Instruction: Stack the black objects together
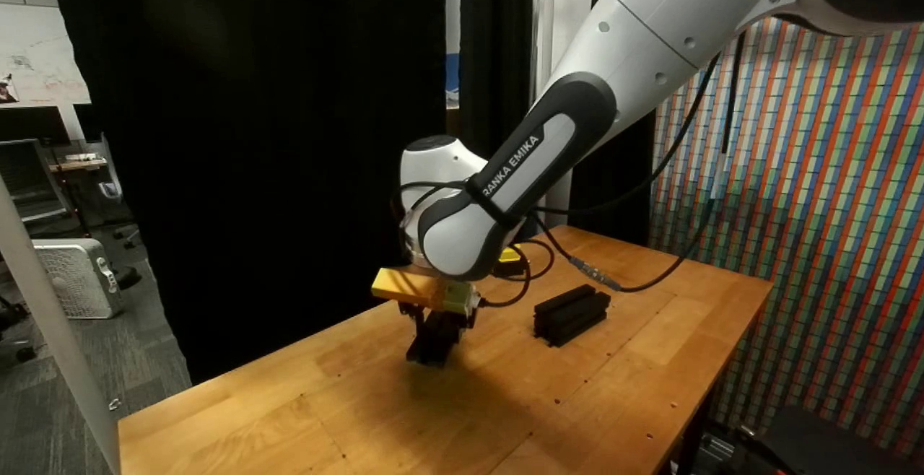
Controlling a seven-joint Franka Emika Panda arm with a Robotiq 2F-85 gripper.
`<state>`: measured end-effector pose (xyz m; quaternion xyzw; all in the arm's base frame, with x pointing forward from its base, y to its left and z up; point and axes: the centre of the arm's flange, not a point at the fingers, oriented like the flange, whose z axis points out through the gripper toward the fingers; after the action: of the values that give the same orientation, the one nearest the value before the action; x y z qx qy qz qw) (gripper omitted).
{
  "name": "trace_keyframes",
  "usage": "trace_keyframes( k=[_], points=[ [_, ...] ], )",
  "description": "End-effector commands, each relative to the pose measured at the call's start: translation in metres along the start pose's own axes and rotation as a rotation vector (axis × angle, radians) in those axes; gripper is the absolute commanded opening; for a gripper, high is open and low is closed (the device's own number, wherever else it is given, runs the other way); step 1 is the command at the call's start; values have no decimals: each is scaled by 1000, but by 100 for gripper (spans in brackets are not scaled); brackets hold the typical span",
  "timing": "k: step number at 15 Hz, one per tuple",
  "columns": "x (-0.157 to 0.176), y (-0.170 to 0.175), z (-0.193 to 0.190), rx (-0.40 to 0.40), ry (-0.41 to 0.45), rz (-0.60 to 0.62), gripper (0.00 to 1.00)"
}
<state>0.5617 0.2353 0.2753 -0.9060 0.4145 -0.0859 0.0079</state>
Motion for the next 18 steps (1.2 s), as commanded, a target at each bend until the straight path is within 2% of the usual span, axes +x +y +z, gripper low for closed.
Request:
trace_keyframes(
  k=[1,8,18],
  points=[
    [44,29,-31,37,59,94,45],
    [110,62,-50,44,104,268,45],
    [160,133,-33,25,82,402,45]
  ],
)
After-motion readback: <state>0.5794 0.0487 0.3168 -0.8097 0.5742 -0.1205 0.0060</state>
